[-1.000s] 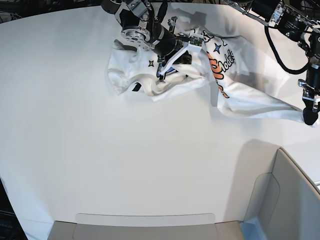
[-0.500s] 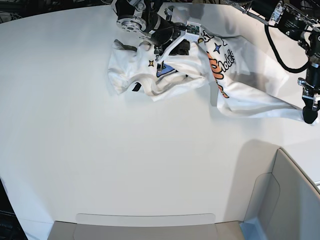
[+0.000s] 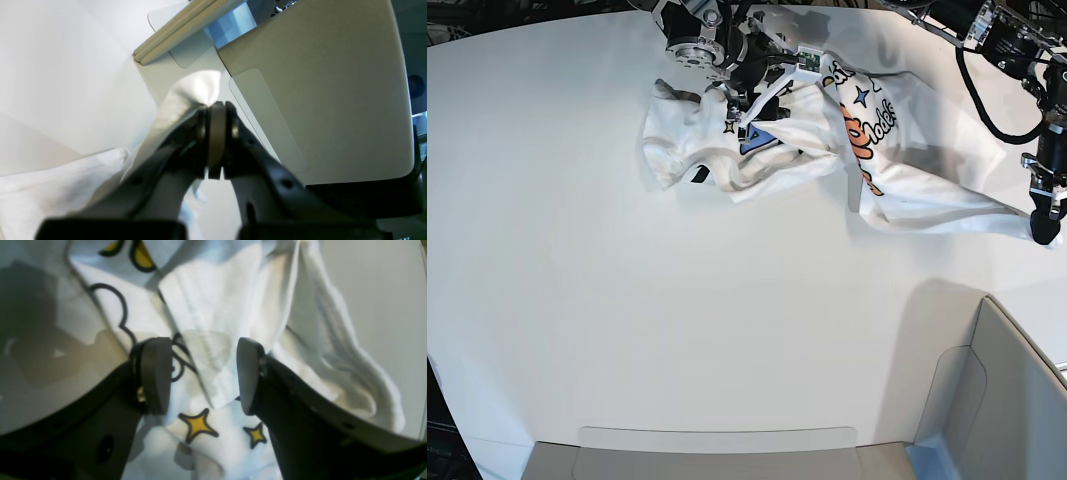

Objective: Layout the t-shirt on the table in an organized manner, then fold the t-shirt properly
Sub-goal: 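Grasp the t-shirt fabric with the right gripper and pull it, then gather the bunched t-shirt fabric with the right gripper near the print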

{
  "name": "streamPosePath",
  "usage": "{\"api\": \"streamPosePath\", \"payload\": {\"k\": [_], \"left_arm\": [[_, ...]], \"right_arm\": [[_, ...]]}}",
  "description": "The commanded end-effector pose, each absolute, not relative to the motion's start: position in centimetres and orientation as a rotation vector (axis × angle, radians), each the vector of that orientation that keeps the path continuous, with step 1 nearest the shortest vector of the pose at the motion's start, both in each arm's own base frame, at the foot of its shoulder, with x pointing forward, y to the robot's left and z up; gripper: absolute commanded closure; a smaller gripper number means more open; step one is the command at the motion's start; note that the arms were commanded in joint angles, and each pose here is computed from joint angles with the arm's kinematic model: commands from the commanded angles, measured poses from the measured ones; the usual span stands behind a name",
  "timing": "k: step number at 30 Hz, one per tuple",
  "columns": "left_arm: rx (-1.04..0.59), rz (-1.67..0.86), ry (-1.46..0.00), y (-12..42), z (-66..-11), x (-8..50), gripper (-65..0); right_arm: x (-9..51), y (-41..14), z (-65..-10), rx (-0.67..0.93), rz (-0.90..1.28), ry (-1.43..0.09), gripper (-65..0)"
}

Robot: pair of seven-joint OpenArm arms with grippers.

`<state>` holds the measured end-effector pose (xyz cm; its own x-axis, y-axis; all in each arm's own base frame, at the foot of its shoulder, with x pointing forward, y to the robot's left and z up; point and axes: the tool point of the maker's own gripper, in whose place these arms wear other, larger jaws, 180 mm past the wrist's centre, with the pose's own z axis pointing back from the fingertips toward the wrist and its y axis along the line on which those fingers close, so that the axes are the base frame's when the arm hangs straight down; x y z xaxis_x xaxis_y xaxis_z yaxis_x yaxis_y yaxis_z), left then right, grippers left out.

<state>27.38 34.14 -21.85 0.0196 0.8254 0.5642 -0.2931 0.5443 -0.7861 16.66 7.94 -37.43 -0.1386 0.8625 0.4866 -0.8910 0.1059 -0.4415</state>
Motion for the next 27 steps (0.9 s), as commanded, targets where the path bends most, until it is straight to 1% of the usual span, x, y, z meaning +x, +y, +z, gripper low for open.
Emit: {"api": "streamPosePath", "payload": {"k": [1,9,15,27], "left_arm": [[-0.534,0.904,-1.316,34.3,-20.4,27.7,-0.2],[-0.533,0.905,-1.317,34.4,-20.5,27.6,-0.2],[-0.533,0.904,-1.318,34.4,-20.5,27.6,-0.2],[-0.536,0.899,-1.315,34.2,-20.5,27.8,-0.2]], "right_arm": [[16.9,8.9,-36.5,0.069,1.523,-0.833,-31.3],[18.1,9.0,-39.6,0.056,1.564,-0.751,-31.2],[18.1,11.3,-38.4,0.144,1.553,-0.838,-31.2],[19.5,12.1,-35.9,0.134,1.536,-0.928,-31.2]]}}
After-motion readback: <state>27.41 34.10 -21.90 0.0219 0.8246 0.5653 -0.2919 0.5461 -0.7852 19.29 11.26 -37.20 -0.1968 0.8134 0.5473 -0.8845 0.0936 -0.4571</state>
